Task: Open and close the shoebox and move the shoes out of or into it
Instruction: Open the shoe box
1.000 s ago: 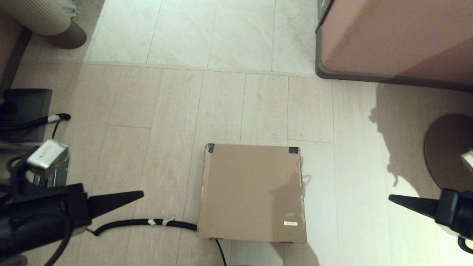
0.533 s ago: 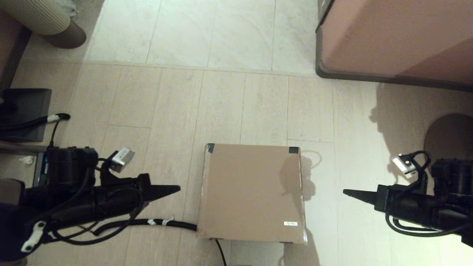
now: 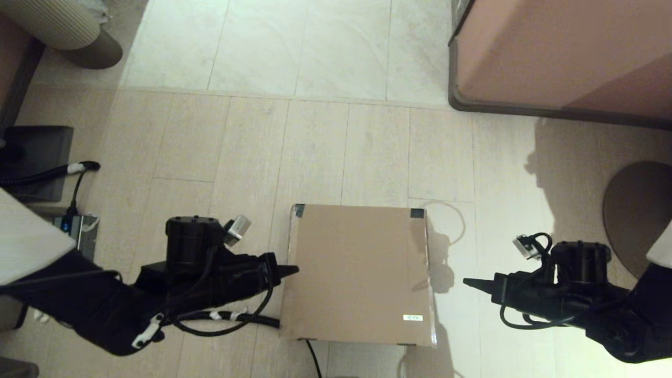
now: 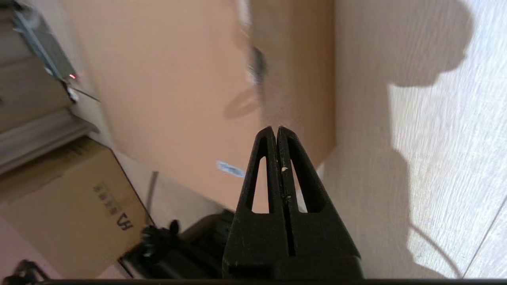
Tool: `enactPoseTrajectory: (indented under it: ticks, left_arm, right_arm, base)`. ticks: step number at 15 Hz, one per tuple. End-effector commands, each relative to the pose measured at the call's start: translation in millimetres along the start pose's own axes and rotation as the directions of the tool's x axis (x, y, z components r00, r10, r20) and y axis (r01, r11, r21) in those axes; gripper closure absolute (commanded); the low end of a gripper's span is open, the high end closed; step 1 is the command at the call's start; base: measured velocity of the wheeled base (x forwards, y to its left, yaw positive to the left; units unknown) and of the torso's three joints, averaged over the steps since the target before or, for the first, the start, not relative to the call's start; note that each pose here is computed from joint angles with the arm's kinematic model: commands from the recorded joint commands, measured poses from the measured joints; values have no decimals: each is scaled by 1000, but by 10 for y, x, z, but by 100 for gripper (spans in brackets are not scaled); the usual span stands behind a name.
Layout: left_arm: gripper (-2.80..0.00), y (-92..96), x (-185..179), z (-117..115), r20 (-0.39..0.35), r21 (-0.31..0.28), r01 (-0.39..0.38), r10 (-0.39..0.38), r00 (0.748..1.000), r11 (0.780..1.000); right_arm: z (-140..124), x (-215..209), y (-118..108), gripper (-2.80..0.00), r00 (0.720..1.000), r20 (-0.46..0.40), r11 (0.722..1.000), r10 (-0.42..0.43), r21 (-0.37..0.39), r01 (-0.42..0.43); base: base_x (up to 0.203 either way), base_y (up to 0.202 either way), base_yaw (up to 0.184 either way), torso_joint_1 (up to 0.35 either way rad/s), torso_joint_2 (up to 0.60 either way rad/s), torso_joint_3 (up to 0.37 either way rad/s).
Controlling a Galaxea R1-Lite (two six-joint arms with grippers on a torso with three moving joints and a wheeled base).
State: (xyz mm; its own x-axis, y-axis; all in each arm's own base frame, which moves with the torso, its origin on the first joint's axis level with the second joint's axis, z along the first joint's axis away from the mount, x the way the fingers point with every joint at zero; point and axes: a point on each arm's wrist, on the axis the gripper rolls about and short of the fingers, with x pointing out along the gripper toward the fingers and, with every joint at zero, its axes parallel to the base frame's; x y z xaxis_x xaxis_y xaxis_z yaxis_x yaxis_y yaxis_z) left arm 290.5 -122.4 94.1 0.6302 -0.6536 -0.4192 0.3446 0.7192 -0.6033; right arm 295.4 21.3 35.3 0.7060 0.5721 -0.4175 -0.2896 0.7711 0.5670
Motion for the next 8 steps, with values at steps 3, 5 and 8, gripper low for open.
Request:
enactPoseTrajectory:
  ticks: [3, 5, 8]
  left_arm:
    - [0, 241, 144, 74, 31, -8, -95, 96, 995, 995]
    - [0, 351, 192, 87, 68, 34, -178, 176, 982, 983]
    - [0, 393, 239, 67, 72, 33, -197, 194, 978, 980]
  right_arm:
    - [-339, 320, -327, 0, 998, -60, 1000, -16, 24, 17]
    - [-506, 361, -412, 0, 999, -44, 1000, -12, -2, 12]
    - [-763, 440, -408, 0, 996, -66, 998, -55, -17, 54]
  base:
    - [0, 0, 0, 0, 0, 0]
    - [0, 0, 0, 0, 0, 0]
    - [0, 0, 0, 0, 0, 0]
